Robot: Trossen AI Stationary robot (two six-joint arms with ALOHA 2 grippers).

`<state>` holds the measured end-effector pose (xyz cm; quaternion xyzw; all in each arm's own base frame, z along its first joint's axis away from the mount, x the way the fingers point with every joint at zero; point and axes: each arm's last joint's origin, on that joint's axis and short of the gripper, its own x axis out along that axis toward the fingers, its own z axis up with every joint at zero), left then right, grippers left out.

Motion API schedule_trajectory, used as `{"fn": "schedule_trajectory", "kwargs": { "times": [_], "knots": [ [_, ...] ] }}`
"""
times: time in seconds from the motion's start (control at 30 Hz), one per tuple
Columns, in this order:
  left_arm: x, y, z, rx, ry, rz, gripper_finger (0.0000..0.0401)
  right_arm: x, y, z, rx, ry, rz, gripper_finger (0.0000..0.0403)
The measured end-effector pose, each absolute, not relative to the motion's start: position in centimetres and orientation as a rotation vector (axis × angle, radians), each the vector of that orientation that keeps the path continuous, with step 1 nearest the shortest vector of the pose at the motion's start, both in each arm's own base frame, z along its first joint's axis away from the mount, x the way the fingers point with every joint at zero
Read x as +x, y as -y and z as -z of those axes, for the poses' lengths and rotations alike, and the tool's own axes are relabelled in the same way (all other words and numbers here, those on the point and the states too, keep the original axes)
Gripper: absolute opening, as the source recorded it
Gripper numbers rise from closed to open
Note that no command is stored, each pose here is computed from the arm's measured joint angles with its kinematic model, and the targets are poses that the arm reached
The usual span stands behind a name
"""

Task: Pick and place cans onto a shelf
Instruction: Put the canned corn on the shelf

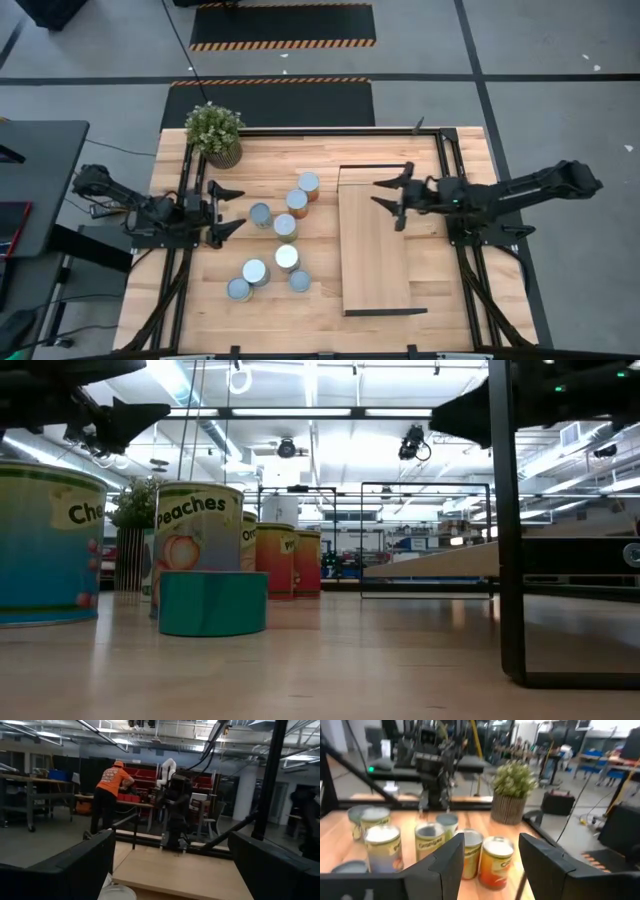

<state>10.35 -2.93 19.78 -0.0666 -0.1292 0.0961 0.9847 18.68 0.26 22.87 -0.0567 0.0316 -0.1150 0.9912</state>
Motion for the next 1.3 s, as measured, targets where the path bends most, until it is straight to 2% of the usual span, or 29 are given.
{"fn": "schedule_trajectory", "kwargs": {
  "times": [0.57,0.7,0.93,1.1,1.3],
  "knots": [
    [11.3,2.3,-19.8,-0.214,0.281,-0.294,0.0393,30.8,1.9,-23.5,-0.144,-0.437,0.149,0.0203],
    [11.3,2.4,-19.7,-0.212,0.268,-0.294,0.0393,33.5,2.7,-23.5,-0.195,-0.573,0.143,0.0238],
    [11.3,2.4,-19.5,-0.202,0.252,-0.294,0.0393,37.4,4.4,-23.8,-0.218,-0.813,0.105,0.0335],
    [11.4,2.4,-19.5,-0.197,0.243,-0.299,0.0393,39.4,5.5,-23.6,-0.257,-0.911,0.087,0.039],
    [11.4,2.4,-19.5,-0.198,0.243,-0.299,0.0393,41.3,6.5,-23.8,-0.319,-0.964,0.063,0.0393]
  ]
}}
